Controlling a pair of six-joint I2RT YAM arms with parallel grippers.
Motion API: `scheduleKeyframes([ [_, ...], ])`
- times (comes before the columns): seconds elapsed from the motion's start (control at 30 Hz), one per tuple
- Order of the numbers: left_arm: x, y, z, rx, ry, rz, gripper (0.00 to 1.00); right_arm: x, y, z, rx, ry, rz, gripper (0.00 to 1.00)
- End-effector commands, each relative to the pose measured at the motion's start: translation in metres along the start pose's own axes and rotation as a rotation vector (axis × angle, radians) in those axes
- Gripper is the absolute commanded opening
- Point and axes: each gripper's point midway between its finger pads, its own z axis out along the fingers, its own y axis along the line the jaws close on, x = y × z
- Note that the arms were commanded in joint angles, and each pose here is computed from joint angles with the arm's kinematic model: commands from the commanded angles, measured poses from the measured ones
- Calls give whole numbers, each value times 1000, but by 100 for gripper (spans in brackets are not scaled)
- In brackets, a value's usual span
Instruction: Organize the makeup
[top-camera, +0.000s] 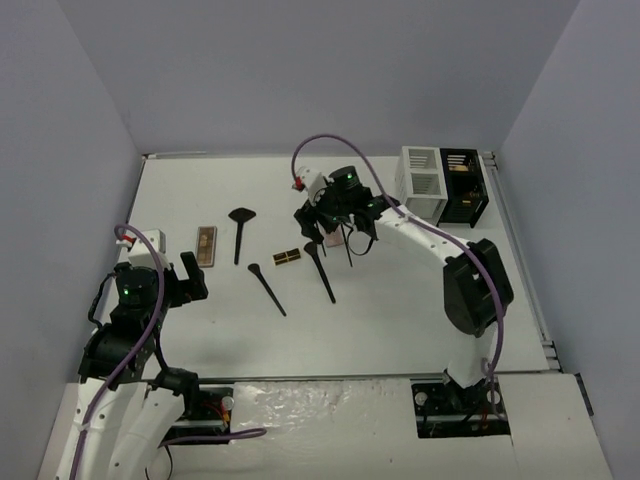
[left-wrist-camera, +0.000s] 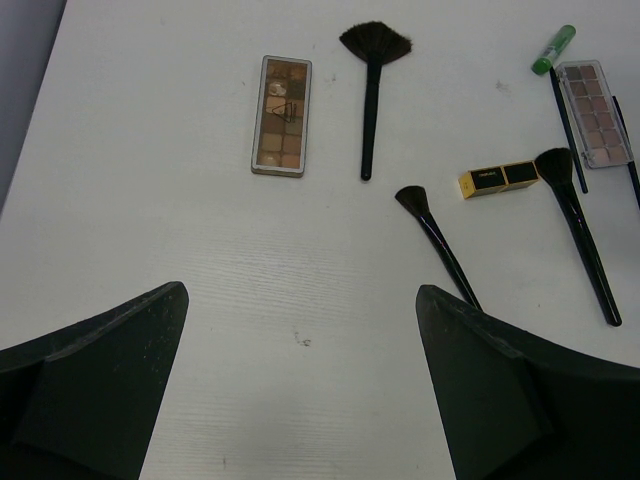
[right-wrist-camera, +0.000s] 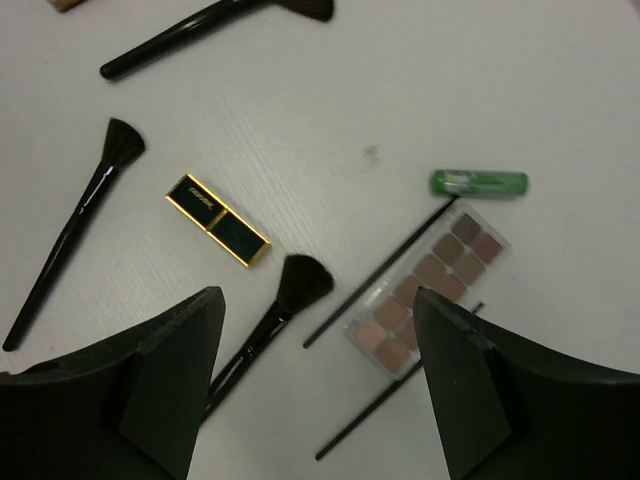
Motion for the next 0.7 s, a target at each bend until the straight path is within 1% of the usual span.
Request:
scheduleKeyframes([
  [0.0,-18,-3,0,6,-52,-14,97,-10,27,39,-113,29,-120,72],
  [0.07,-18,-3,1,5,-51,-14,97,-12,36,51,-129,44,-153,72],
  [0.23,-17,-3,2,3,-42,-13,97,10,52,83,-172,130,-195,72],
  [0.47,-16,-3,3,6,-39,-9,97,41,67,97,-231,197,-185,68],
  [0.57,-17,-4,3,7,-40,-10,97,52,70,96,-238,221,-181,64],
  [0.6,-17,-3,3,7,-39,-9,97,53,71,96,-239,224,-181,61],
  [0.67,-17,-3,2,6,-41,-10,97,54,72,95,-237,228,-177,50],
])
